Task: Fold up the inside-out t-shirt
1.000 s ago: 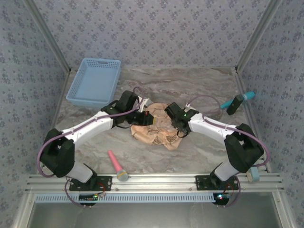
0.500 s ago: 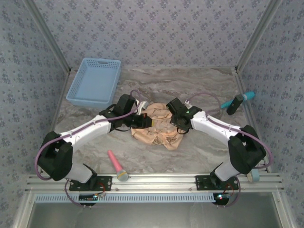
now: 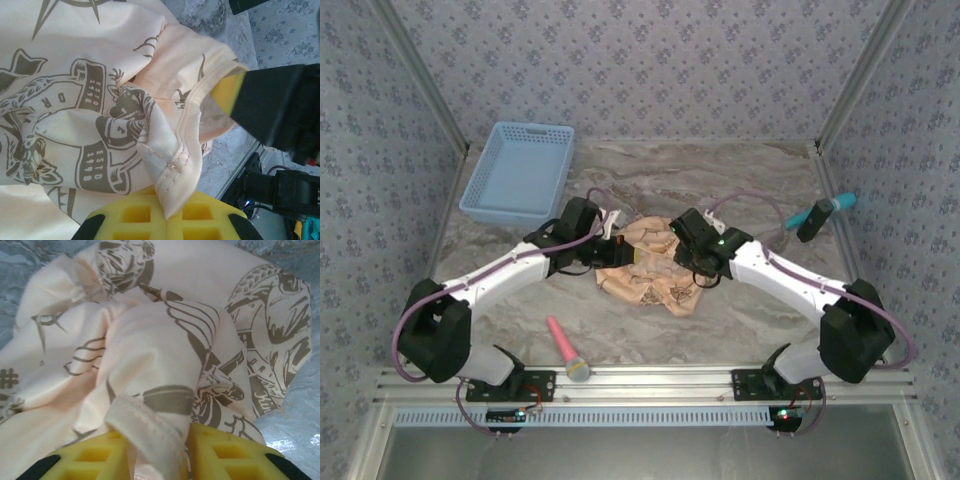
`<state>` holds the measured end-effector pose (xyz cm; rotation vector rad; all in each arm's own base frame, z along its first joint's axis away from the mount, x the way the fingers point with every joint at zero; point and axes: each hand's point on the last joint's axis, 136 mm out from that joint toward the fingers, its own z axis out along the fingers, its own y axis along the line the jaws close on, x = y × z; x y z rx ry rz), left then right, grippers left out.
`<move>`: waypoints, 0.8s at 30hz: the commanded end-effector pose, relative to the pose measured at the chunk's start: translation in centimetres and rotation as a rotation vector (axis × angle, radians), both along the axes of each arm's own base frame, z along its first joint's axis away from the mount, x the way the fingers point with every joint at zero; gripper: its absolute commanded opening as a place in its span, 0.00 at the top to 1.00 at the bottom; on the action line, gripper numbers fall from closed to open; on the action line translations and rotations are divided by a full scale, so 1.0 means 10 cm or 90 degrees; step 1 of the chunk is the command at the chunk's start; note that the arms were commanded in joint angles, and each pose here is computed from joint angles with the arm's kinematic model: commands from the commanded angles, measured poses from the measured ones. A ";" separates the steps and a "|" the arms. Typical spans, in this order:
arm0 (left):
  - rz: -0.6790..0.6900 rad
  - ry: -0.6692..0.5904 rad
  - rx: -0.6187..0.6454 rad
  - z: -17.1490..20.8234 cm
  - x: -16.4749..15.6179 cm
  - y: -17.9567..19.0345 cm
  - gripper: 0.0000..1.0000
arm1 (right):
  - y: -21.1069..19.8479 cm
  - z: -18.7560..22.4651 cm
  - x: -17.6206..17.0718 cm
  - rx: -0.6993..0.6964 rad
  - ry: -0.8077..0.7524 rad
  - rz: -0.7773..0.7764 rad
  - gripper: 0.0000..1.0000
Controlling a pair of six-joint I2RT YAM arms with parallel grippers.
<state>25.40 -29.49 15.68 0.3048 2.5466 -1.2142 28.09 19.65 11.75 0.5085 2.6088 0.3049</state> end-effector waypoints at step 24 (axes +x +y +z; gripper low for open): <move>0.059 -0.051 0.048 0.19 0.16 0.33 1.00 | -0.22 0.35 0.03 -0.290 -0.065 0.070 1.00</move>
